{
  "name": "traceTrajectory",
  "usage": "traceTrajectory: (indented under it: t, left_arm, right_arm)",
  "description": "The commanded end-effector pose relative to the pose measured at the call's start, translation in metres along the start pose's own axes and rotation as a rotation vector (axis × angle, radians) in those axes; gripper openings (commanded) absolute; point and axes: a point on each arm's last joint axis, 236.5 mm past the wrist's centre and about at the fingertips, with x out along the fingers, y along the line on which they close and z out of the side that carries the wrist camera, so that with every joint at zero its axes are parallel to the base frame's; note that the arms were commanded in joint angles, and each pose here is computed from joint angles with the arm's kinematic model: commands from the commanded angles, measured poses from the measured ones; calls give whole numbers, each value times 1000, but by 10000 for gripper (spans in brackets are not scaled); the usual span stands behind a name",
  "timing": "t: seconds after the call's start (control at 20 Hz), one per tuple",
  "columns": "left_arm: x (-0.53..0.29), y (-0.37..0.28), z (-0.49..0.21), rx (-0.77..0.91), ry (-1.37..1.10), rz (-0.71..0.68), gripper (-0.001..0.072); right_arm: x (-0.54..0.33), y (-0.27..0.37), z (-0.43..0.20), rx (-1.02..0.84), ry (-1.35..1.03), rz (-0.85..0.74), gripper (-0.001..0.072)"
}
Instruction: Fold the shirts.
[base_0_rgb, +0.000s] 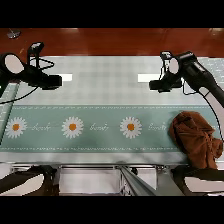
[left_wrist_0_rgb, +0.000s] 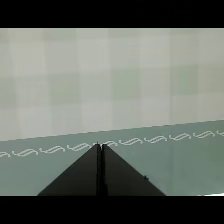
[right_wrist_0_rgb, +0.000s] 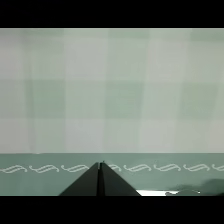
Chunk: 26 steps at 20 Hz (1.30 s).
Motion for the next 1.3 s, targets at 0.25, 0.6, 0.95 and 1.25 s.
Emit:
traceTrajectory:
  t: [0.25, 0.6, 0.95, 1.25]
  left_arm:
    - [0, 0, 0, -1, 0, 0, 28]
    - [0, 0, 0, -1, 0, 0, 28]
    - [3, 1, 21, 0, -85, 2, 38]
    - [-14, -4, -16, 58, 58, -6, 703]
  right_arm:
    - [0, 0, 0, -1, 1, 0, 28]
    - [0, 0, 0, 0, 1, 0, 28]
    - [-15, -2, 15, -44, -50, 2, 387]
    - [-116, -110, -6, 32, -144, -196, 622]
